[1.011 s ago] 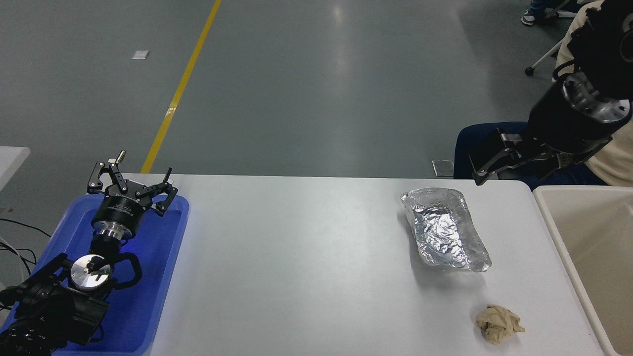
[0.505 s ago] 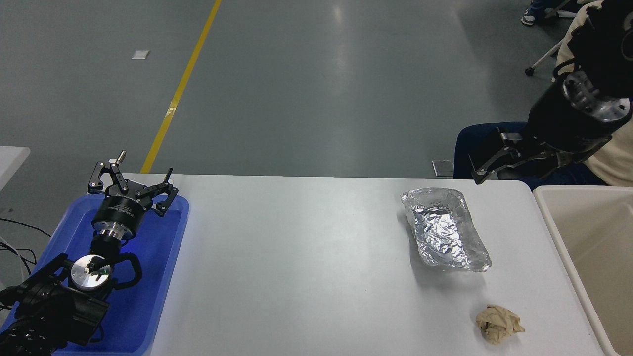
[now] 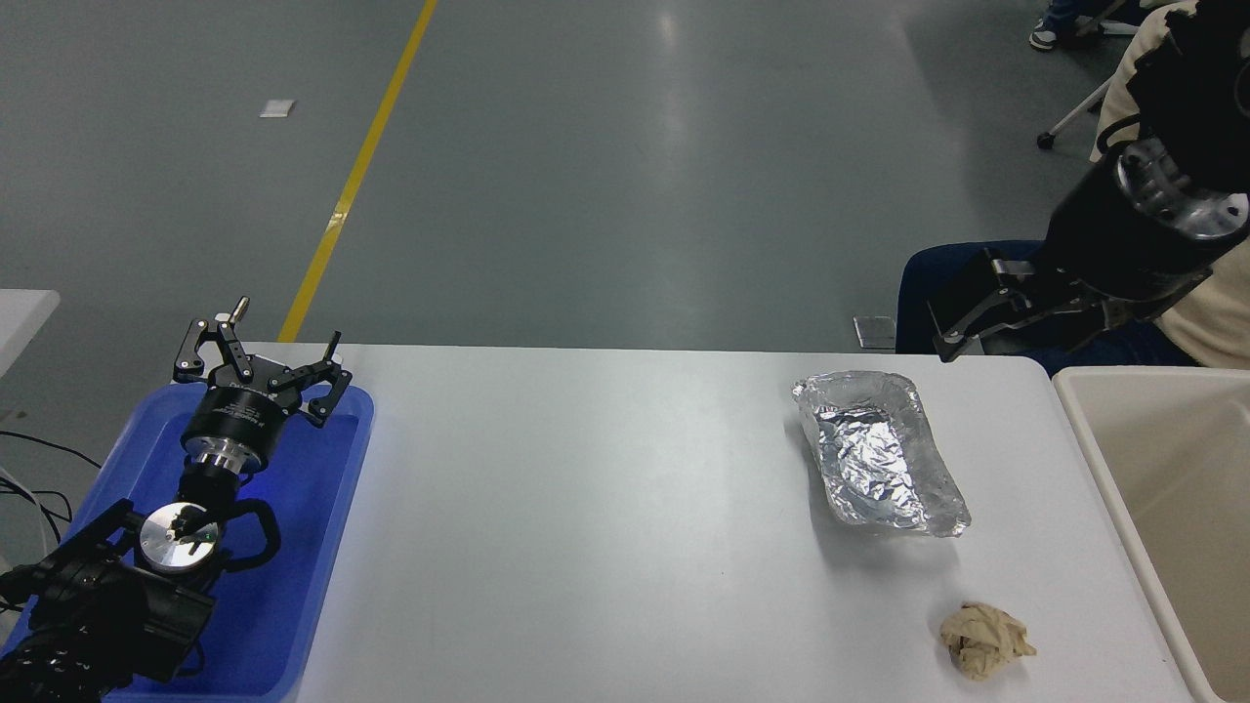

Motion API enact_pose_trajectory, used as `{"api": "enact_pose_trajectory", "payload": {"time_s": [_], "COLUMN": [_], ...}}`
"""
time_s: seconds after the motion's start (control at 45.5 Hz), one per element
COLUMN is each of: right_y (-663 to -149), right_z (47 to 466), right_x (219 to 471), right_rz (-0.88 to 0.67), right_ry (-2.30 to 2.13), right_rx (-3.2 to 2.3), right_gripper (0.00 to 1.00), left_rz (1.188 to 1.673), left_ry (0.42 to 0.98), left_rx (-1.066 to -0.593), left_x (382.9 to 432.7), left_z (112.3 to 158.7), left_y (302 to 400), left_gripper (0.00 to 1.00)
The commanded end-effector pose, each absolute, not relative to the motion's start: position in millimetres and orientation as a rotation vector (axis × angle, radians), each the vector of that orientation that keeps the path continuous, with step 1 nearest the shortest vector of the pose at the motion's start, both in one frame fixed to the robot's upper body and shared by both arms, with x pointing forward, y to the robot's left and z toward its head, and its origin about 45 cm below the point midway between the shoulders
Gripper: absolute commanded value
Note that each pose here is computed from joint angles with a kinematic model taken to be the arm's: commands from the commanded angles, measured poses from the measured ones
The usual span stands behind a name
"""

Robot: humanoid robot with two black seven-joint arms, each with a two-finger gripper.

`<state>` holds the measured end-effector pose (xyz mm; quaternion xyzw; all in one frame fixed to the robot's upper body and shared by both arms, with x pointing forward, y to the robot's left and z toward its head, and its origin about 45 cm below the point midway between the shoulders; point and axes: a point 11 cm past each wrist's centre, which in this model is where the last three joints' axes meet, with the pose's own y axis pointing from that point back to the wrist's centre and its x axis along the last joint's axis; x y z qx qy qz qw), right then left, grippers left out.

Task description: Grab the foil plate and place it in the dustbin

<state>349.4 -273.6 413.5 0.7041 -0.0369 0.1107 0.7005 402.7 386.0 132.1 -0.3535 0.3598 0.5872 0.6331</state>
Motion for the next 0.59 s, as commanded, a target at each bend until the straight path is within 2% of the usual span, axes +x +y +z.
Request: {"api": "enact_pose_trajectory", "payload": {"time_s": [0.0, 0.132, 0.33, 0.571], "right_y": [-273, -290, -301, -339], "right_z": [412, 405, 372, 331], "right_x": [349, 346, 349, 377], "right_rz": [0.242, 0.192, 0.119, 0.271], "right_ry": [-0.081, -0.094, -0.066, -0.319], "right_rx": [1.577, 1.548, 1.557, 1.553], "right_gripper": [1.00, 1.00, 1.00, 1.00], "left_rz": [1.345, 1.345, 1.346, 1.346], "left_ry": [0.822, 0.822, 0.823, 0.823], "left_rx": [-0.811, -0.811, -0.812, -0.812], "left_x": [402.7, 402.7, 402.7, 402.7], "left_z": [132.2, 132.2, 132.1, 132.1], "left_y": [386.4, 386.4, 386.6, 386.6], "left_gripper": [1.00, 1.00, 1.00, 1.00]}}
